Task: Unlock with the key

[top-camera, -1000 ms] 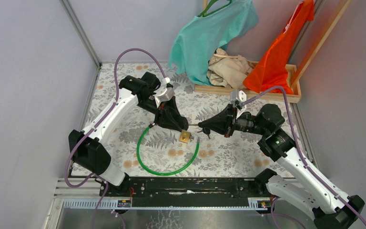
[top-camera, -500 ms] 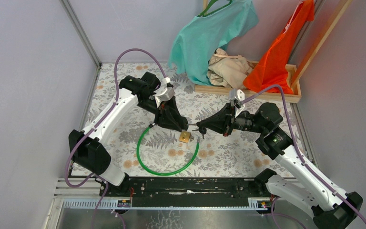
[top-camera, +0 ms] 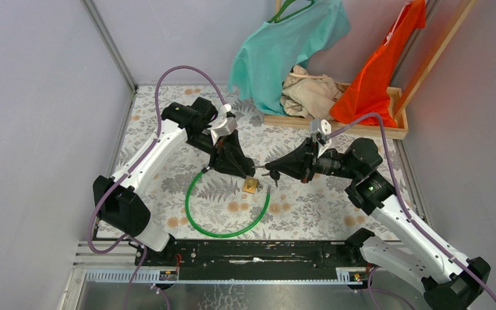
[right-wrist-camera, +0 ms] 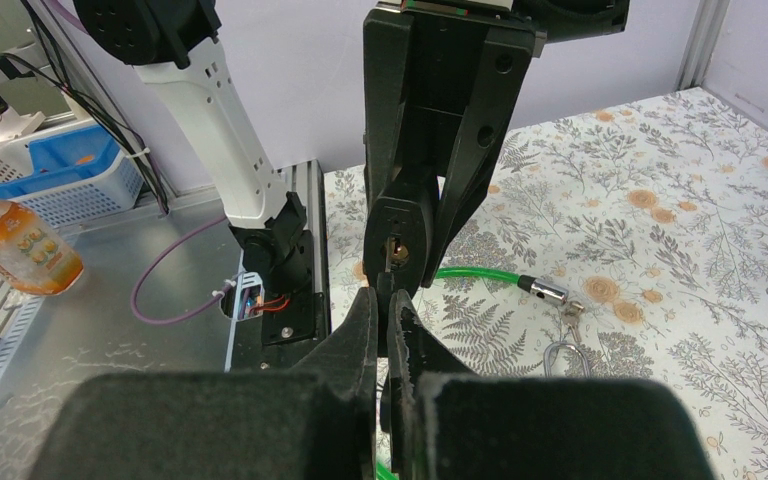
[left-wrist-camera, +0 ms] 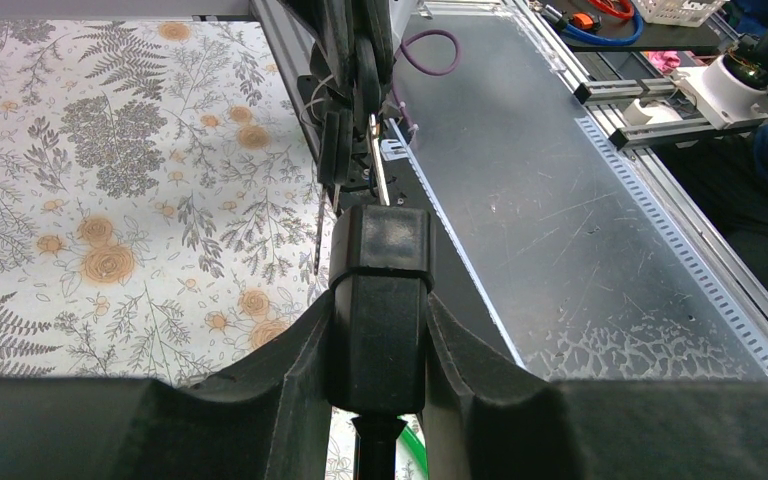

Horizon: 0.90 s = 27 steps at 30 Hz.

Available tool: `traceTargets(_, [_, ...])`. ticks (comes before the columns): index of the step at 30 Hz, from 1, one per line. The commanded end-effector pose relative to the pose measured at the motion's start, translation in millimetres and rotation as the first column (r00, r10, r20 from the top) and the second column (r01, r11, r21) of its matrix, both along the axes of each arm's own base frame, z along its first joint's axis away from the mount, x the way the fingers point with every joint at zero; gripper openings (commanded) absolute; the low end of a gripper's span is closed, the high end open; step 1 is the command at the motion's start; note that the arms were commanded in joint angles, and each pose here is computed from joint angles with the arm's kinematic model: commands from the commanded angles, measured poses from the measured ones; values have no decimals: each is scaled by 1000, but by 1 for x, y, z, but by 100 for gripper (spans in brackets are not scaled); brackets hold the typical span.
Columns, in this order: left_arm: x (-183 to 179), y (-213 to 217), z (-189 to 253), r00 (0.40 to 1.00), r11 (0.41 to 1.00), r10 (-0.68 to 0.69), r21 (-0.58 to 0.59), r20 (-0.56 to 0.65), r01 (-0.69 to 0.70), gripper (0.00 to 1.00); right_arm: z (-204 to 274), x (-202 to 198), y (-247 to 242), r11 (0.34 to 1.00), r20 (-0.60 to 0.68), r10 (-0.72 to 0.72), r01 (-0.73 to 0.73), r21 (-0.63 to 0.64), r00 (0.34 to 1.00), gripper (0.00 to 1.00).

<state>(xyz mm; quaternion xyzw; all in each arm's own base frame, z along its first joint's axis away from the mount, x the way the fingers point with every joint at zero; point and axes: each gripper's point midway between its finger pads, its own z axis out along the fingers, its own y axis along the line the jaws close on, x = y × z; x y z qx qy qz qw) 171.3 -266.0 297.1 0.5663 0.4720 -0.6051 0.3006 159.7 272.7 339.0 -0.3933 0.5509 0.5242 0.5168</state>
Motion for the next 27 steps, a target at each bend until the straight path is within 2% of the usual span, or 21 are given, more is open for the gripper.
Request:
traceTargets(1, [-9,-3,37,999,985,-31,-171,-13,28,0,22,1,1,999,68,-1,-3,48,998,0])
traceTargets(8, [-10,-2,42,998,985,-42,-167,-54,33,0,18,6,6,1000,80,-13,11,26,997,0])
traceTargets(27, [-9,-1,45,997,987,-42,-161,-70,31,0,0,1,20,1000,96,2,1,-29,995,0])
